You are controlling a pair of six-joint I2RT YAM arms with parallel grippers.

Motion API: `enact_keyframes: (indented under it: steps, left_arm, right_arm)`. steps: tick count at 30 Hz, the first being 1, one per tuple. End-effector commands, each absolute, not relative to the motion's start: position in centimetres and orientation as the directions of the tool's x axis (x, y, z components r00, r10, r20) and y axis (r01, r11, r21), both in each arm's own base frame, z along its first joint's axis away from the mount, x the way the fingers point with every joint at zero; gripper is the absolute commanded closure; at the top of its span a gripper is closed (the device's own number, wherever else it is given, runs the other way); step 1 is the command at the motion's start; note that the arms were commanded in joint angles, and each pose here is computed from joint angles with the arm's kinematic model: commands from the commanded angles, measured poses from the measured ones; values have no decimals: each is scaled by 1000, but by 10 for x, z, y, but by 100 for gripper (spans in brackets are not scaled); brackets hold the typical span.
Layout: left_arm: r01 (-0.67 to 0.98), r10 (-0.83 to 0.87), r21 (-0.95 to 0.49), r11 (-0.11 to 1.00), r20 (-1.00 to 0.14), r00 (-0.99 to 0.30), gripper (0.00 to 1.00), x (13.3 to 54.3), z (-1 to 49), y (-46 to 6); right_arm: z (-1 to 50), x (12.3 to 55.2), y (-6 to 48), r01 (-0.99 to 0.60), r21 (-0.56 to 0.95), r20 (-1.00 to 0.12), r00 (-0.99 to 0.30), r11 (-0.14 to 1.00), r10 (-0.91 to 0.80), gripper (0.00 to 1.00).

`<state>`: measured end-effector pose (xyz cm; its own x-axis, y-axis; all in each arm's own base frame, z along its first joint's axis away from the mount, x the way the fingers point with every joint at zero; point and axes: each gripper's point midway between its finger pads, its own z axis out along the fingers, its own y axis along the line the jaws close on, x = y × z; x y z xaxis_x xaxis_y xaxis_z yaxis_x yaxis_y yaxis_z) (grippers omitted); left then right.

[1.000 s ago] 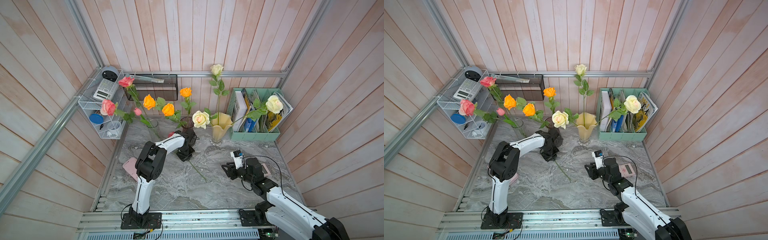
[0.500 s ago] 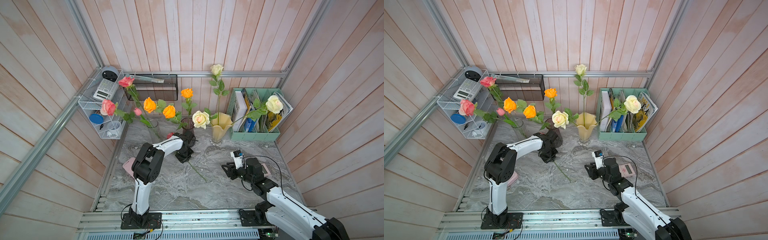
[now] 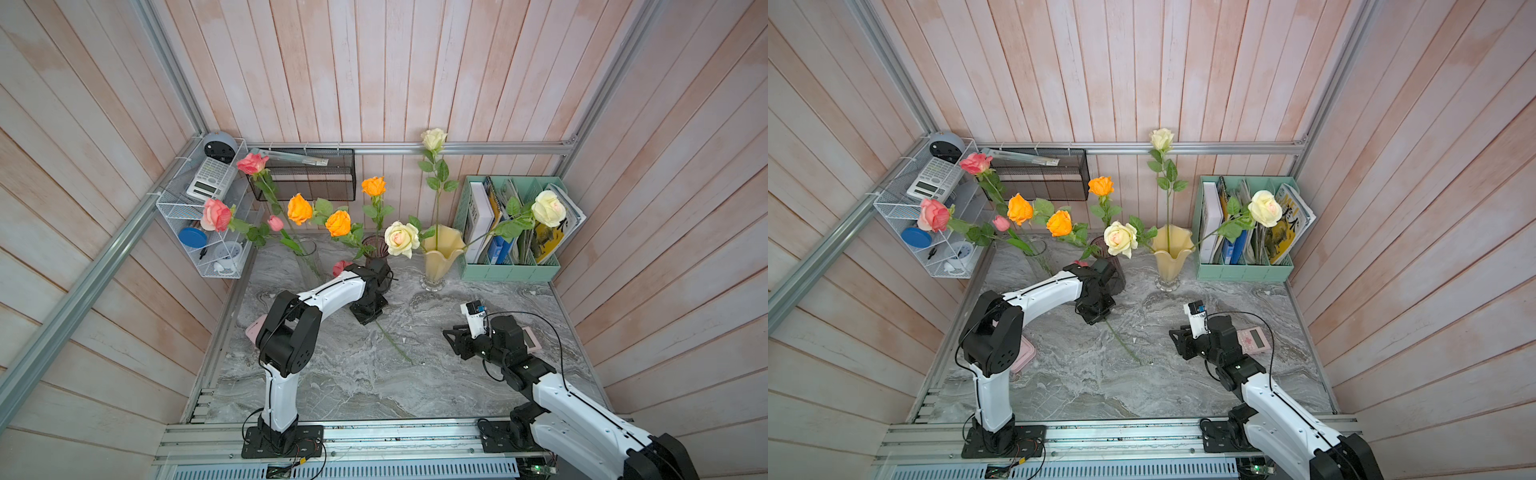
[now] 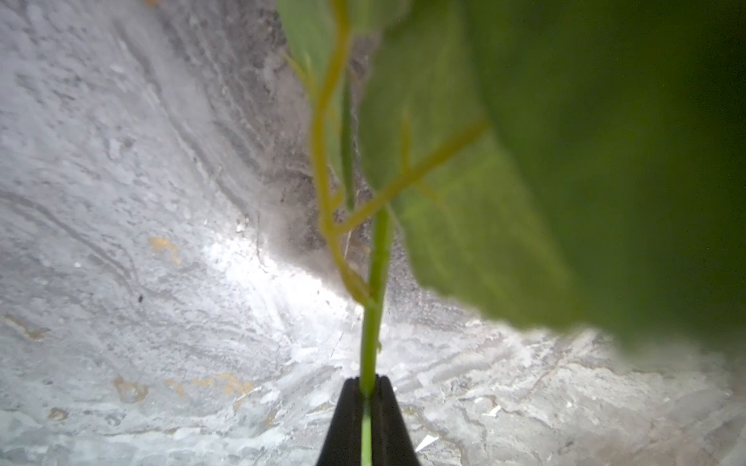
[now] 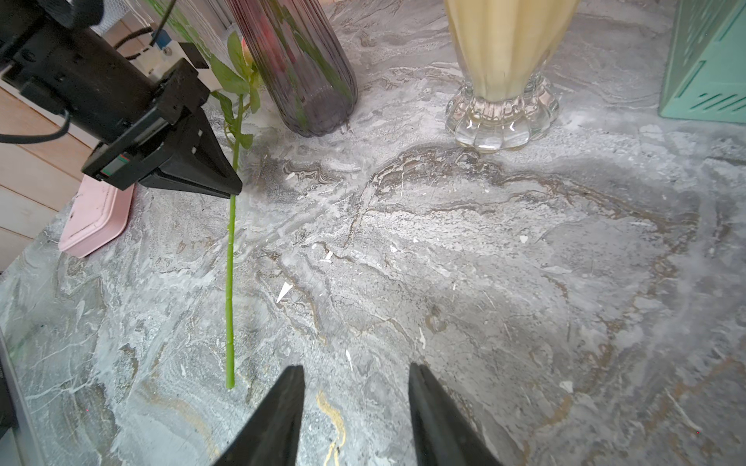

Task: Arrange the flowers in different vases according to their colors
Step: Pick up the flower at the center of the board, then insert the flower into the vase.

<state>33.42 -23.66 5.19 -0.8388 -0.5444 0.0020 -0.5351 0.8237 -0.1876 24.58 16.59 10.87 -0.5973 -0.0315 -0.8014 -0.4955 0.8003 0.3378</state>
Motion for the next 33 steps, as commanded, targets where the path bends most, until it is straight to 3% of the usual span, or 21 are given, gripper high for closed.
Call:
enact_keyframes:
  steps: [1, 14, 21, 33]
  left_arm:
    - [-521, -536, -180, 834, -49, -843, 100, 330, 67, -229]
    - [-508, -538, -207, 836, -127, -833, 100, 299, 89, -219]
    - [-504, -555, -249, 827, -223, -801, 100, 258, 112, -205]
    - [-421, -550, -354, 835, -519, -654, 100, 171, 202, -158]
  right_arm:
    - [114, 250, 166, -503, 326, -816, -577, 801, -30, 52]
    - [114, 249, 167, -504, 328, -815, -579, 799, -31, 52]
    - [112, 249, 166, -502, 331, -810, -586, 799, -32, 52]
    - [109, 249, 168, -499, 332, -798, -601, 800, -44, 52]
